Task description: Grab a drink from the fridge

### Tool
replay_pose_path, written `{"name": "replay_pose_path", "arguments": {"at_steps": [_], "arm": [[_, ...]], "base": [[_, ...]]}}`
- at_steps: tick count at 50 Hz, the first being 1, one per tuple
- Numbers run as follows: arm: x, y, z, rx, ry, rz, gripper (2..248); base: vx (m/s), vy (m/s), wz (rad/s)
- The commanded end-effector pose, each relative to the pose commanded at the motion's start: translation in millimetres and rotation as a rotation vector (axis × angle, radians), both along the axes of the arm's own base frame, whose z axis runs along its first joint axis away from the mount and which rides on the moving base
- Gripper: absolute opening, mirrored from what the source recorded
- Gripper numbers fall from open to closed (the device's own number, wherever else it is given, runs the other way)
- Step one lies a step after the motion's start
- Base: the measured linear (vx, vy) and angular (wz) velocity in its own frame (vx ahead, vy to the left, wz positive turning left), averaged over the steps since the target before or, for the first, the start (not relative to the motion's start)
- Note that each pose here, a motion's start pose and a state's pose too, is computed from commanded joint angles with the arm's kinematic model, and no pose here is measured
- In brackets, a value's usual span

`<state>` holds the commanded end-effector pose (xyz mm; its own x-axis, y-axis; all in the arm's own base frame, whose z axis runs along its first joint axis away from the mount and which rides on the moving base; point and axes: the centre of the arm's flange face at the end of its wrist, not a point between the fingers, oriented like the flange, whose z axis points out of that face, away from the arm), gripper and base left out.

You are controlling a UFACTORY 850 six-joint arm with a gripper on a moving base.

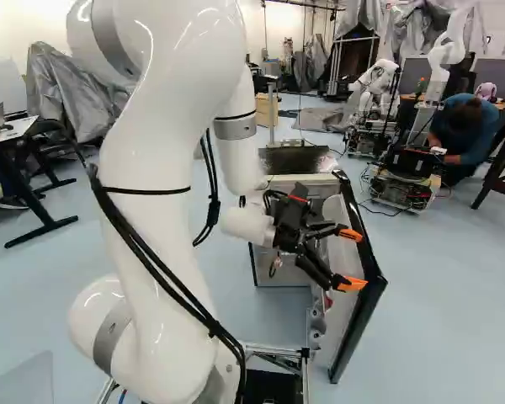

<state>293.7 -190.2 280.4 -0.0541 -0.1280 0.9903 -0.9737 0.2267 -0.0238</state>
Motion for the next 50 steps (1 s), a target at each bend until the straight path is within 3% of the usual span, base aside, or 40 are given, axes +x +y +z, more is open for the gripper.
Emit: {"name": "replay_pose_path", "arguments": {"at_steps": [32,41,50], "arm": [[30,-71.6,-0.3,-0.034,-0.081,-0.147,247],[31,-75.4,-0.3,-0.036,-0.085,-0.154,247],[25,-64.8,0.0,-0.029,-0.069,-0.118,247]], "base": [[0.000,0.000,0.000],[0.000,0.000,0.000],[0.000,0.000,0.000]]}}
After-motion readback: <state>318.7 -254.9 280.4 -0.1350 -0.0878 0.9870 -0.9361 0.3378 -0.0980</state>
